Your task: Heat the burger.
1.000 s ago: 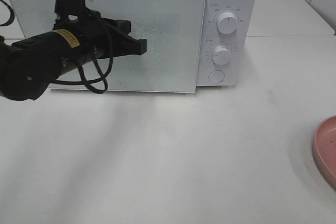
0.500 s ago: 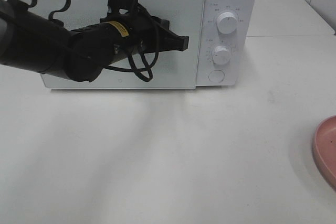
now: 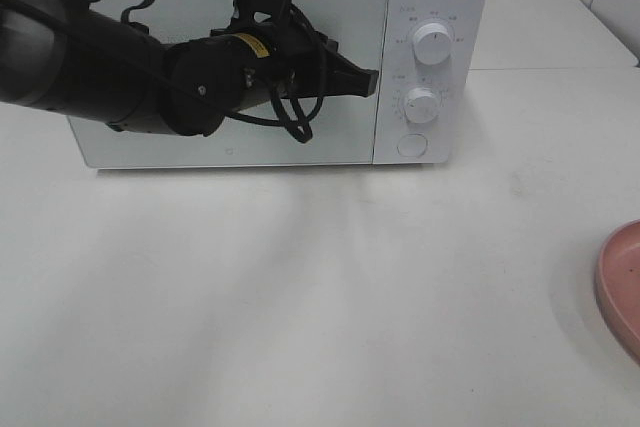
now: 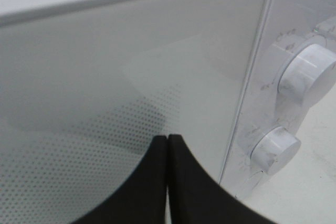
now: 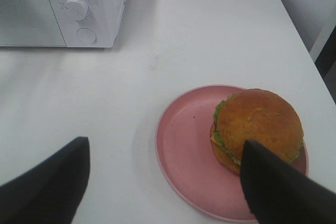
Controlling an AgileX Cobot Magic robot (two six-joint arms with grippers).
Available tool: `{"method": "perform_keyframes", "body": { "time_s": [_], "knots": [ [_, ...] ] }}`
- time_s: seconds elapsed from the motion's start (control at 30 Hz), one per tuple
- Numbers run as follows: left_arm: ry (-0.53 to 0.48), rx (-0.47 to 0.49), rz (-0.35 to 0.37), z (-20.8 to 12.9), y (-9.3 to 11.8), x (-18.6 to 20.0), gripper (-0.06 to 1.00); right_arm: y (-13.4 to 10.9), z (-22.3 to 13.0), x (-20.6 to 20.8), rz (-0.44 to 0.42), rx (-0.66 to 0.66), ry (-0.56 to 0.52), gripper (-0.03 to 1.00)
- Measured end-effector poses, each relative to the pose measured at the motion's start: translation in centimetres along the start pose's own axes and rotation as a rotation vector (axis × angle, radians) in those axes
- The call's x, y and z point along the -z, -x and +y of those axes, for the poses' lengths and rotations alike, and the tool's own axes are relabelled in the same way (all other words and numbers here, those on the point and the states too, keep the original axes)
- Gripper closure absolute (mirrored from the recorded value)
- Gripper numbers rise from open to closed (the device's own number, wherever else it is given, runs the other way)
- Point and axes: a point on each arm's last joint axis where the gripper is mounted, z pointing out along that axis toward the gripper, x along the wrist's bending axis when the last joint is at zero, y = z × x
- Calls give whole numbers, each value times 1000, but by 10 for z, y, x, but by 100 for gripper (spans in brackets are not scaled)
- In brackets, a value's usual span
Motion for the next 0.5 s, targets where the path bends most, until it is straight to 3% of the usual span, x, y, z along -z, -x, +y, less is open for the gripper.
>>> {"method": "perform_keyframes", "body": {
  "time_s": [0.23,0.33,0.37,0.4,0.43,0.47,0.5],
  "knots": [
    [-106,50,-30,6,3,8,94,0,0,0,0,0,0,21],
    [-164,53,-66,10,8,18,89,0,0,0,0,0,0,21],
    [-215,52,-96,12,13,25,78,0,0,0,0,0,0,21],
    [-289,50,-131,11,17,32,60,0,0,0,0,0,0,21],
    [-289,50,-131,11,17,32,60,0,0,0,0,0,0,21],
    [-323,49,-145,11,18,36,47,0,0,0,0,0,0,21],
    [-323,49,-145,11,18,36,47,0,0,0,0,0,0,21]
  ]
}}
